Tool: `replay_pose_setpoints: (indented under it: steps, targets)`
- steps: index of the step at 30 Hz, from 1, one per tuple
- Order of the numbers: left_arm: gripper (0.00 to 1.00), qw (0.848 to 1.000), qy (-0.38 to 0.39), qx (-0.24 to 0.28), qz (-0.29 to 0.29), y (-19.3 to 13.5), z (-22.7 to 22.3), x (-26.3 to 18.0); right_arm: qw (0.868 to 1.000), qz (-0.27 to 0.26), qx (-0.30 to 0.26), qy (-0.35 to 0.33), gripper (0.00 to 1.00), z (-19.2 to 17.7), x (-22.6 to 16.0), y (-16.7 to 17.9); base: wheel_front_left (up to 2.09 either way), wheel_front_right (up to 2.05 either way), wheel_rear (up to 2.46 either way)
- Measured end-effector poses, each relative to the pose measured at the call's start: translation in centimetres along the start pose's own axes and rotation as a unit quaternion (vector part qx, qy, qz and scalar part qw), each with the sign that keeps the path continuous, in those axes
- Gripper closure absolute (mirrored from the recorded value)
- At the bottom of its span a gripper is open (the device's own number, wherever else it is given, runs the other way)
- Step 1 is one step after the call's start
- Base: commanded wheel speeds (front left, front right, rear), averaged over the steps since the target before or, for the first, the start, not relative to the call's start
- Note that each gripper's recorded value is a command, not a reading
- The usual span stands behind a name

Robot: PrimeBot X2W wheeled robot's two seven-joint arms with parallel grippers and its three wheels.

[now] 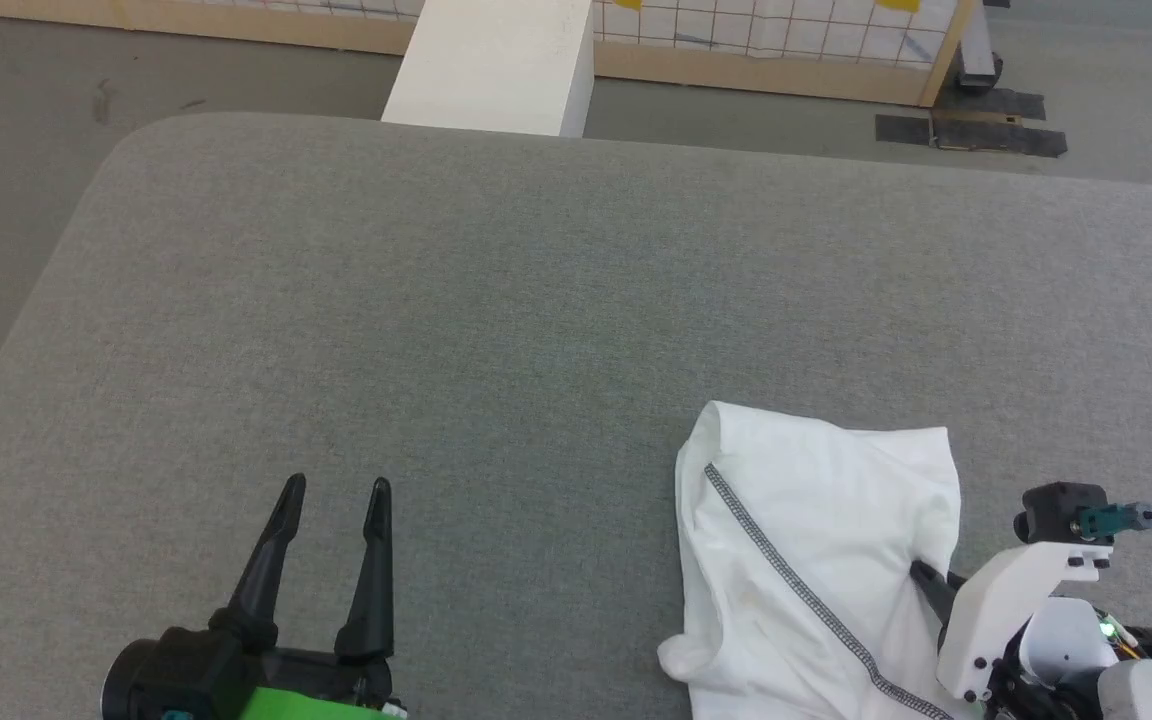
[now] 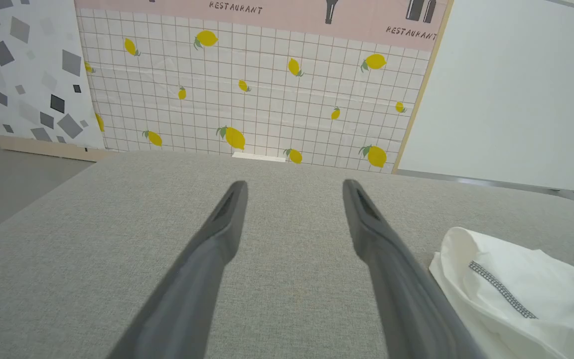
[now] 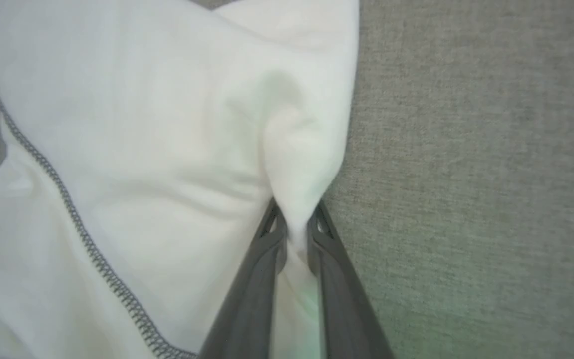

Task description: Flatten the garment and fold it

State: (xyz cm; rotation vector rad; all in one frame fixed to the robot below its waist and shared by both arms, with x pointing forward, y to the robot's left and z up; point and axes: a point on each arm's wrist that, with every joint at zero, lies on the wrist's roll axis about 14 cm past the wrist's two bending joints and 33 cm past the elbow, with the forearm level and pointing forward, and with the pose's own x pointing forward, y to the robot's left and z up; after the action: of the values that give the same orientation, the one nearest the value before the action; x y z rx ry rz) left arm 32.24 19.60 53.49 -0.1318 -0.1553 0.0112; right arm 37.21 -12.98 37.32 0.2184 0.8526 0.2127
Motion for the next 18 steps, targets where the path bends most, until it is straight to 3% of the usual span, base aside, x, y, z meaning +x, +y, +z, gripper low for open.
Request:
replay_pose_setpoints:
  steps: [6, 13, 17, 18]
  targets:
    - [0.0, 1.0, -0.006, -0.009, -0.026, -1.7, 0.1, 1.1, 0.999, -0.029, -0.012, -0.03, 1.0, 2.2, -0.9, -1.4, 0.0, 0.0, 0.0]
    - [0.0, 0.997, -0.012, -0.021, -0.068, -4.1, -0.1, 3.3, 0.989, -0.109, -0.079, -0.056, 1.0, 7.0, -3.9, -6.8, 0.0, 0.0, 0.0]
    - [0.0, 0.996, -0.015, -0.027, -0.089, -5.3, -0.4, 5.0, 0.977, -0.161, -0.128, -0.06, 1.0, 9.9, -5.6, -10.1, 0.0, 0.0, 0.0]
    - [0.0, 0.994, -0.016, -0.029, -0.103, -6.0, -0.9, 6.4, 0.963, -0.204, -0.168, -0.059, 1.0, 12.2, -6.8, -12.6, 0.0, 0.0, 0.0]
